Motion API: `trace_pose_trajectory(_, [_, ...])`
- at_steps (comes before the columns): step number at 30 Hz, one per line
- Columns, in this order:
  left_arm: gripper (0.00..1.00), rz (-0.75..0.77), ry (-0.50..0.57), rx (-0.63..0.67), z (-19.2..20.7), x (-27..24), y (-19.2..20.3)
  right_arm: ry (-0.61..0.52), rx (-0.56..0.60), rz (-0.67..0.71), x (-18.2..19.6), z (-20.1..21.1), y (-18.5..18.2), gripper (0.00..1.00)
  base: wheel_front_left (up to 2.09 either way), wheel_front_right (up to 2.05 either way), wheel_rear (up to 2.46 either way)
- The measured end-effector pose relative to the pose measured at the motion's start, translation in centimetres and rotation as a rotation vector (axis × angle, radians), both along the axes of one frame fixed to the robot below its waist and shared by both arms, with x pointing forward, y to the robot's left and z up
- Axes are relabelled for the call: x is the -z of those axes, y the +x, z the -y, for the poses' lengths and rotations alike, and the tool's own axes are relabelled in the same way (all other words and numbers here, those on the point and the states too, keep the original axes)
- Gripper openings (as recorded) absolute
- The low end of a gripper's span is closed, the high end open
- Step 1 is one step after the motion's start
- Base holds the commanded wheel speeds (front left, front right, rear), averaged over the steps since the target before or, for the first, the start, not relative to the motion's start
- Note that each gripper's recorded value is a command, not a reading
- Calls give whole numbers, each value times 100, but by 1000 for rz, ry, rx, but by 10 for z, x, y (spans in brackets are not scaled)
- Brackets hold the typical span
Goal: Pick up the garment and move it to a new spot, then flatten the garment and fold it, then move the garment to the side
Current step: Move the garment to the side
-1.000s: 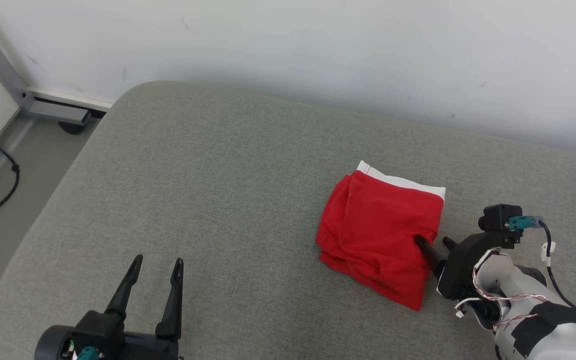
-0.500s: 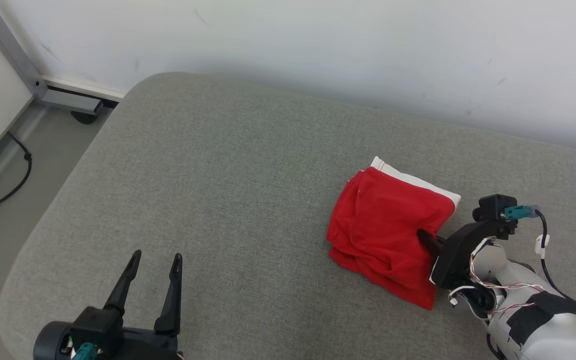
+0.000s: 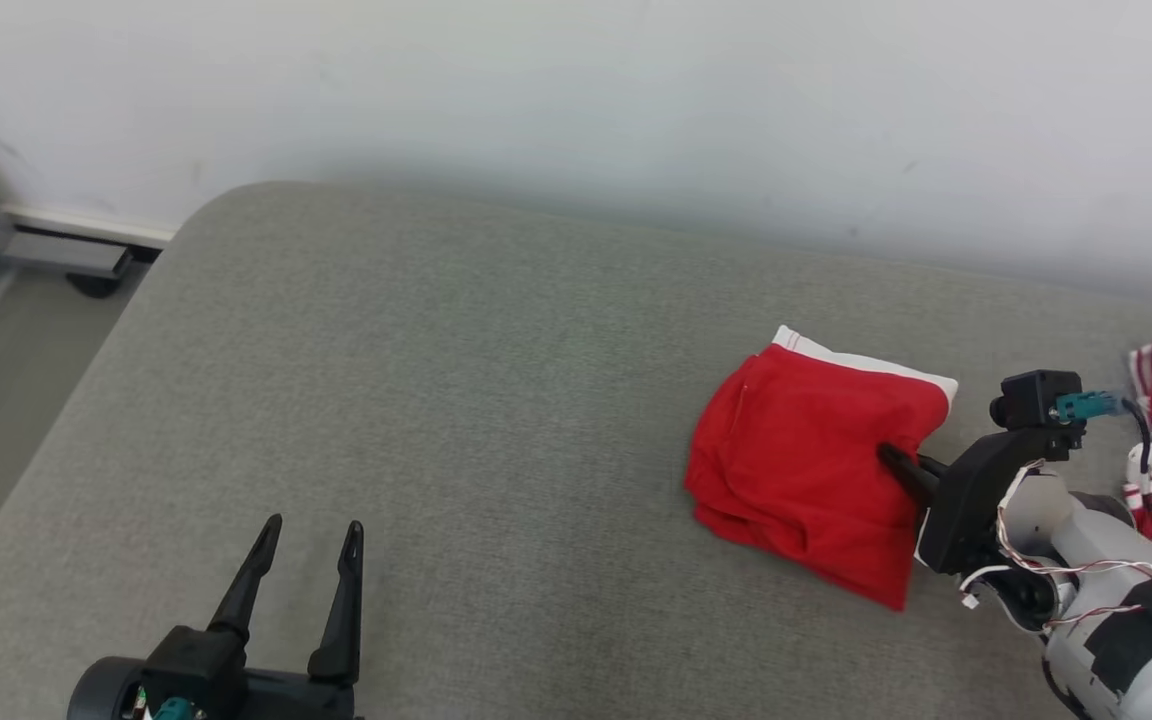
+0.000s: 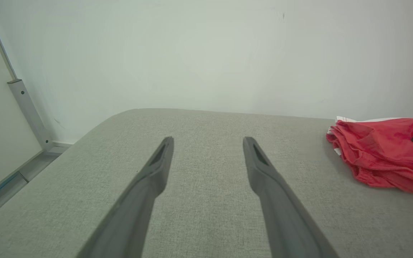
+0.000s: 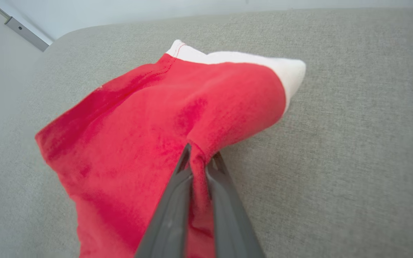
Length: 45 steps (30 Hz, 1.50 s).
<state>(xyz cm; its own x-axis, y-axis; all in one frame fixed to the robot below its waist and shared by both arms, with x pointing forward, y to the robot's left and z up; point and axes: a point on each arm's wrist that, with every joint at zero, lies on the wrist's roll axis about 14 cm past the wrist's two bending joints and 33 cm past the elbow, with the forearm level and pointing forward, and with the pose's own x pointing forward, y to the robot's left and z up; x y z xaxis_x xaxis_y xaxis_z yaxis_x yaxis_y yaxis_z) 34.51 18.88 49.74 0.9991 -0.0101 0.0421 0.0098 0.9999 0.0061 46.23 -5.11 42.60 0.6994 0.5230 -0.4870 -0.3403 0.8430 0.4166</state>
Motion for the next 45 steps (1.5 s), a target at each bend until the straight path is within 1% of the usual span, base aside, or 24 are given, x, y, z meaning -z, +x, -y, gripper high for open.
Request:
trace_pose_trajectory(5, [100,4,1,56,17,-1,7,-69,-1,7,-6,31,-3,0,0,0,0])
trace_pose_trajectory(10, [100,9,-1,110,33,-2,13,-164,0,19,-19,63,1,0,0,0,0])
trace_pose_trajectory(11, [100,8,-1,123,36,-1,14,-198,-2,25,-20,72,2,0,0,0,0])
trace_pose_trajectory(12, [100,8,-3,136,41,-1,16,-235,10,33,-27,86,7,0,0,0,0])
trace_pose_trajectory(16, [100,-1,-3,148,44,2,20,-303,20,49,-40,105,23,0,0,0,0])
trace_pose_trajectory(27, [100,-28,-1,146,41,11,25,-463,5,19,-47,139,46,0,0,0,0])
trace_pose_trajectory(32, [100,-37,-1,152,43,14,31,-507,3,21,-53,148,58,0,0,0,0])
trace_pose_trajectory(45, [100,-60,0,164,46,22,39,-623,-34,0,-56,162,78,0,0,0,0])
